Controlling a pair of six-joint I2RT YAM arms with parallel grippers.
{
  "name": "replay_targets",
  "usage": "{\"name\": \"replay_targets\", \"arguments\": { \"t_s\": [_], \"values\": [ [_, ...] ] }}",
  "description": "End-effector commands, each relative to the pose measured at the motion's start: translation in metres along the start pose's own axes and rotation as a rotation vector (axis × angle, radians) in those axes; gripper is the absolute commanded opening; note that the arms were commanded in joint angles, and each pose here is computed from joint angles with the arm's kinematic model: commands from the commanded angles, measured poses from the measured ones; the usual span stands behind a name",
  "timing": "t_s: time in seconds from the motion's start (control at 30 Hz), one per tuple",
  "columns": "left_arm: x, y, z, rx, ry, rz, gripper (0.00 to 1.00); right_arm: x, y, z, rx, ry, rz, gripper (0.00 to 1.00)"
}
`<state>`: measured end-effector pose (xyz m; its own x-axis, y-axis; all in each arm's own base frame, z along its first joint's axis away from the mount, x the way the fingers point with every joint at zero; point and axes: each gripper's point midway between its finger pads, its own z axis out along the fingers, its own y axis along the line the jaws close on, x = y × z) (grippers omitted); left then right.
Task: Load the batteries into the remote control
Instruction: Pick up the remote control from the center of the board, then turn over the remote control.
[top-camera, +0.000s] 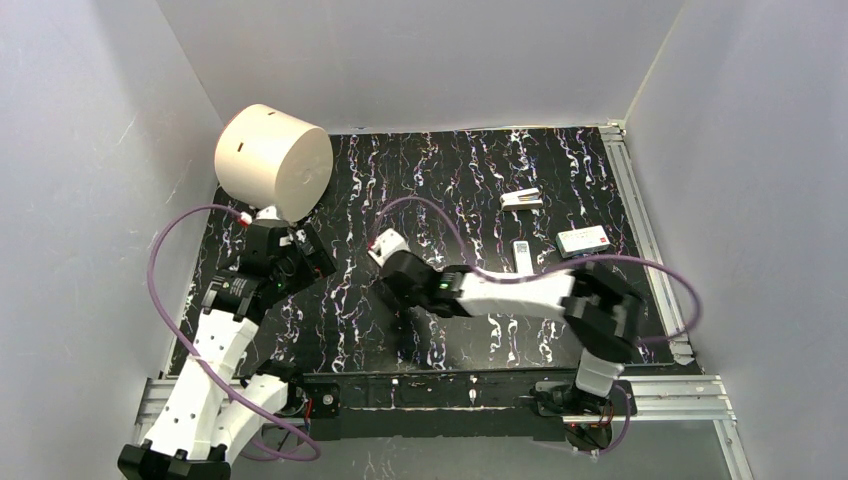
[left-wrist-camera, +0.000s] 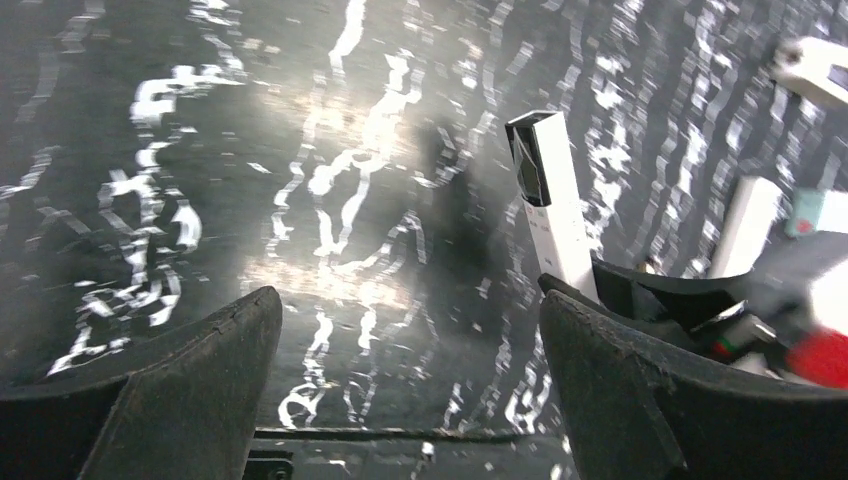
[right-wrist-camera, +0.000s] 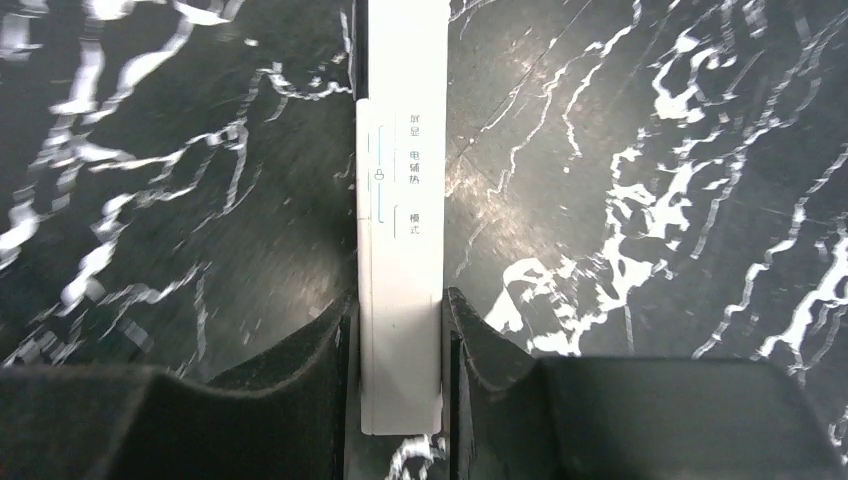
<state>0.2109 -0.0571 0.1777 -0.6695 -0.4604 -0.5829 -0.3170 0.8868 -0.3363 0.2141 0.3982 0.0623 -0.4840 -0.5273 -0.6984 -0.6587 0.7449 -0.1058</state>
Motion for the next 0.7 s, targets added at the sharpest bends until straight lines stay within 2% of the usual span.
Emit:
{"name": "replay_targets", "arguments": {
  "t_s": [0.0, 0.13, 0.27, 0.4, 0.67],
  "values": [
    [0.006, -0.063, -0.017, 0.340, 0.103, 0.080, 0.98, -0.079, 0.011, -0.074, -0.223, -0.364, 0.030, 0.21],
    [0.017, -0.117, -0.045, 0.693, 0.200, 0.153, 0.97, -0.094, 0.009, -0.114, -0.303, -0.452, 0.046, 0.21],
    [0.019, -0.142, -0.065, 0.891, 0.229, 0.179, 0.97, -0.110, 0.005, -0.139, -0.326, -0.527, 0.056, 0.21],
    [0.023, -0.147, -0.067, 0.927, 0.273, 0.152, 0.90, -0.119, 0.006, -0.150, -0.345, -0.560, 0.033, 0.21],
    [0.035, -0.139, -0.067, 0.879, 0.383, 0.150, 0.62, -0.115, -0.001, -0.152, -0.310, -0.550, -0.076, 0.21]
  ]
}}
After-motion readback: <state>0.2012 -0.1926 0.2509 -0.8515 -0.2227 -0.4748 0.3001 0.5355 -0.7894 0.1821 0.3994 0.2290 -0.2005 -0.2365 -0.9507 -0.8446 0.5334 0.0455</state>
